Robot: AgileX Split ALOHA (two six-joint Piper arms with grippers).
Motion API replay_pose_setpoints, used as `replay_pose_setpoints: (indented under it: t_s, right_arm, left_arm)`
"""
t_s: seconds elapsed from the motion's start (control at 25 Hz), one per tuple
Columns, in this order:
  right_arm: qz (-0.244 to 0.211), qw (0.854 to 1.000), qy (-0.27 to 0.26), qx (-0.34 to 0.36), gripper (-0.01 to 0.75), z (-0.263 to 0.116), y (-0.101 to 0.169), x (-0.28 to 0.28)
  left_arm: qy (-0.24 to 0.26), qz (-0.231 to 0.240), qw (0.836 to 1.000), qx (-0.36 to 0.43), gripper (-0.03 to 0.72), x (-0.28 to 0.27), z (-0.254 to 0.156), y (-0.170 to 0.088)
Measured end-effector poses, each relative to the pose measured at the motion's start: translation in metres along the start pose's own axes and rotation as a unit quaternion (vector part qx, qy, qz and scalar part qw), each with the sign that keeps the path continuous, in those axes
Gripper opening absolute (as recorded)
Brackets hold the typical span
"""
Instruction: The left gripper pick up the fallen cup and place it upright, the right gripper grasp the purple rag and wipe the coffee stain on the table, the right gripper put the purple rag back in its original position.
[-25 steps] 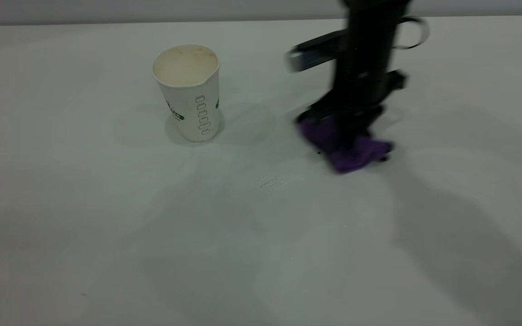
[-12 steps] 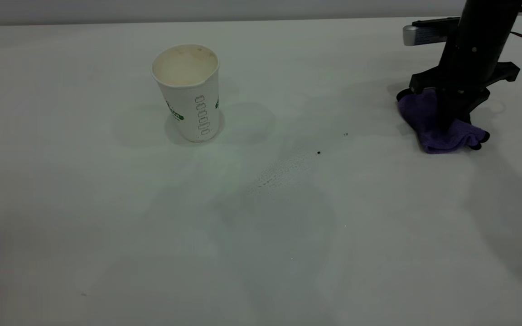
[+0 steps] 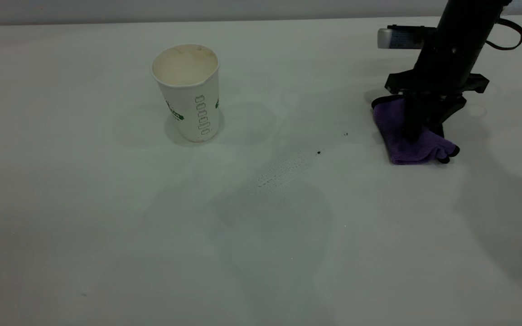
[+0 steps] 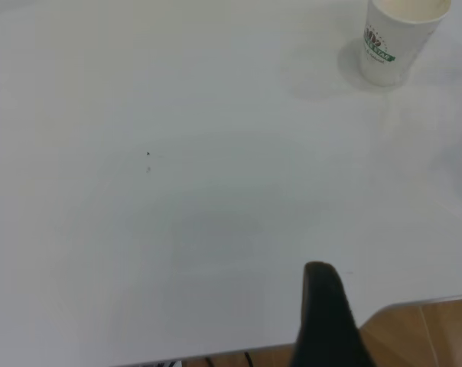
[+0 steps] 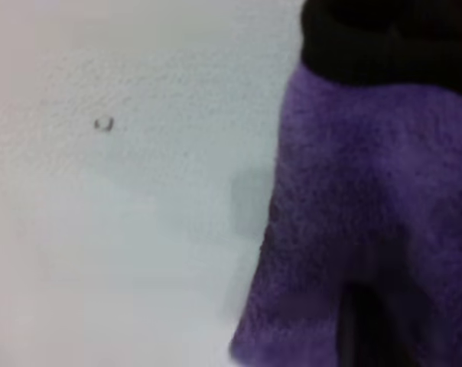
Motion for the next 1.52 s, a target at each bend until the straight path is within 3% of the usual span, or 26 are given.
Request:
replay_pose_setpoints:
  t_s: [0.12, 0.24, 0.64, 0.84, 0.96, 1.2, 1.52]
  right_arm:
    - [0.01, 0.999, 0.033, -0.006, 0.443, 0.002, 0.007, -0.017]
    - [0.015, 1.0, 0.014, -0.014, 0.504, 0.016, 0.014, -0.041]
    - [0.016, 0.992, -0.127, -0.02, 0.514, 0.01, 0.049, -0.191]
    - [0.011, 0.986, -0.162, -0.028, 0.514, -0.047, 0.062, -0.257]
    - [0.001, 0.988, -0.15, -0.029, 0.514, -0.091, 0.061, -0.27]
    - [-0.034, 0.993, -0.109, -0.006, 0.511, -0.181, 0.048, -0.261]
    - [-0.043, 0.994, -0.095, 0.029, 0.479, -0.294, 0.036, -0.236]
  left_arm:
    - [0.0, 0.0, 1.0, 0.0, 0.519, 0.0, 0.0, 0.0]
    - [0.0, 0.0, 1.0, 0.0, 0.519, 0.0, 0.0, 0.0]
    - [-0.001, -0.004, 1.0, -0.001, 0.519, 0.0, 0.0, -0.001]
    - [-0.001, -0.004, 1.0, -0.001, 0.519, 0.0, 0.0, -0.001]
    - [-0.001, -0.004, 1.0, -0.001, 0.519, 0.0, 0.0, -0.001]
    - [-0.001, -0.004, 1.0, -0.001, 0.519, 0.0, 0.0, -0.001]
    - [-0.001, -0.004, 1.0, -0.001, 0.519, 0.0, 0.0, -0.001]
Point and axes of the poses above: a point on each arm's last joint axis where the gripper is mounted, x pointing out along that axis toward the gripper, y along the wrist's bending axis when the last joint is at zero, z = x × y, the point moved 3 cm from there along x, pointing out along that axis toward the gripper, and after that the axes turned 10 degrees about x, right-handed, at the moved point
